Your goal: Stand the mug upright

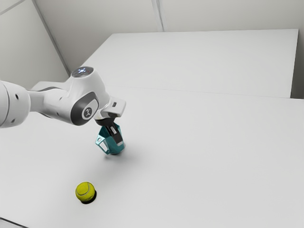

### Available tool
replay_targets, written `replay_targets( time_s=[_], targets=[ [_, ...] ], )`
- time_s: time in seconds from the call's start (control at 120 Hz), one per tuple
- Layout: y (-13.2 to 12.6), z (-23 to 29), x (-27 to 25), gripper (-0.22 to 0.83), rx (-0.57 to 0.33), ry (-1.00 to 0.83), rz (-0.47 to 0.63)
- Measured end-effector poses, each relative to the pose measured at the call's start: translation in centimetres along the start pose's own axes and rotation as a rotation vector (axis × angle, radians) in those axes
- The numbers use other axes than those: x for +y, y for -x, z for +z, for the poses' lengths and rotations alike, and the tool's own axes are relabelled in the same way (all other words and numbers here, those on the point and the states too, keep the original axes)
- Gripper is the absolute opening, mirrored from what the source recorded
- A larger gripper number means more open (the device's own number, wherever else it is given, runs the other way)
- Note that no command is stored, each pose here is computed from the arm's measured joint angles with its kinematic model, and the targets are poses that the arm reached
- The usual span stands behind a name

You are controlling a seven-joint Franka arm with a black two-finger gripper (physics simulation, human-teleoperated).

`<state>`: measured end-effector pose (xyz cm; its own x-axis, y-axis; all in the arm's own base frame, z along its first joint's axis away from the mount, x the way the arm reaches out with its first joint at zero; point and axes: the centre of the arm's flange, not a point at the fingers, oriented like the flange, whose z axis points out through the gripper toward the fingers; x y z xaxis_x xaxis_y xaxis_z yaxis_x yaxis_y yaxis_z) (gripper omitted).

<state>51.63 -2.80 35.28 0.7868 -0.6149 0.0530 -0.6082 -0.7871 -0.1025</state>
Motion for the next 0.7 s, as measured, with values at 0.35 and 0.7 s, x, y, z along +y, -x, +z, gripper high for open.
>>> replay_targets(
  time_s=[0.35, 0.7],
  targets=[
    [-1.2, -6.5, -2.7, 0.47, 0.101, -0.052, -0.054],
    [-11.4, -15.6, -9.5, 0.59, 0.101, 0.022, -0.132]
  ],
)
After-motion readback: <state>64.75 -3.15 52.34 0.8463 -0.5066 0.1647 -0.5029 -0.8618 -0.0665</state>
